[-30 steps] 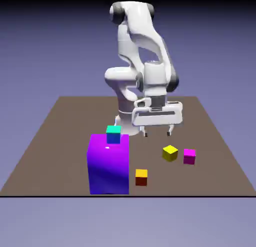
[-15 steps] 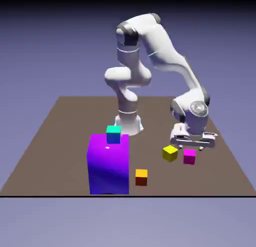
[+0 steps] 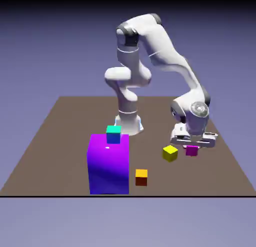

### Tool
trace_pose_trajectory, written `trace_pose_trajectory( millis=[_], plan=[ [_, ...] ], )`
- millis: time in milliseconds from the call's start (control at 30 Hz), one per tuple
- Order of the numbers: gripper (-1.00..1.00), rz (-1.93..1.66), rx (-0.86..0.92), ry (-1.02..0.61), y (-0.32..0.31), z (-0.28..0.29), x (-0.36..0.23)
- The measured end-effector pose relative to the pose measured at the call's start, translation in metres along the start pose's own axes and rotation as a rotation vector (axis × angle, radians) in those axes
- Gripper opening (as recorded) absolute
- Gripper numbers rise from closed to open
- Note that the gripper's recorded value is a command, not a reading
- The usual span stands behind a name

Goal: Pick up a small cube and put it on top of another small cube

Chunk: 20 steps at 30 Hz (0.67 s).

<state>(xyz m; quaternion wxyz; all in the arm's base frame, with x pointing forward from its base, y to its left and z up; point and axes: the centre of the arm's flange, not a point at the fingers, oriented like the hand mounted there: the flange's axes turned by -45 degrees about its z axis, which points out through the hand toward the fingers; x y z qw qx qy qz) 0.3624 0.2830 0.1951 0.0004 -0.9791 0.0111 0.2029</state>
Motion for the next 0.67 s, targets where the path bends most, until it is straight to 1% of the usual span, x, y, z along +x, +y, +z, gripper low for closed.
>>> trace_pose_trajectory(
  millis=[333, 400, 533, 567, 633, 667],
  plan=[
    [-1.00, -0.432, -0.184, -0.012, 0.041, -0.031, -0.039],
    [-1.00, -0.443, -0.189, -0.013, 0.042, -0.031, -0.041],
    [-1.00, -0.443, -0.190, -0.013, 0.050, 0.027, -0.031],
    [1.00, -0.443, -0.189, -0.013, 0.051, 0.036, -0.031],
    [1.00, -0.443, -0.192, -0.012, 0.051, 0.036, -0.031],
    [1.00, -0.443, -0.192, -0.012, 0.049, 0.022, -0.032]
  ],
)
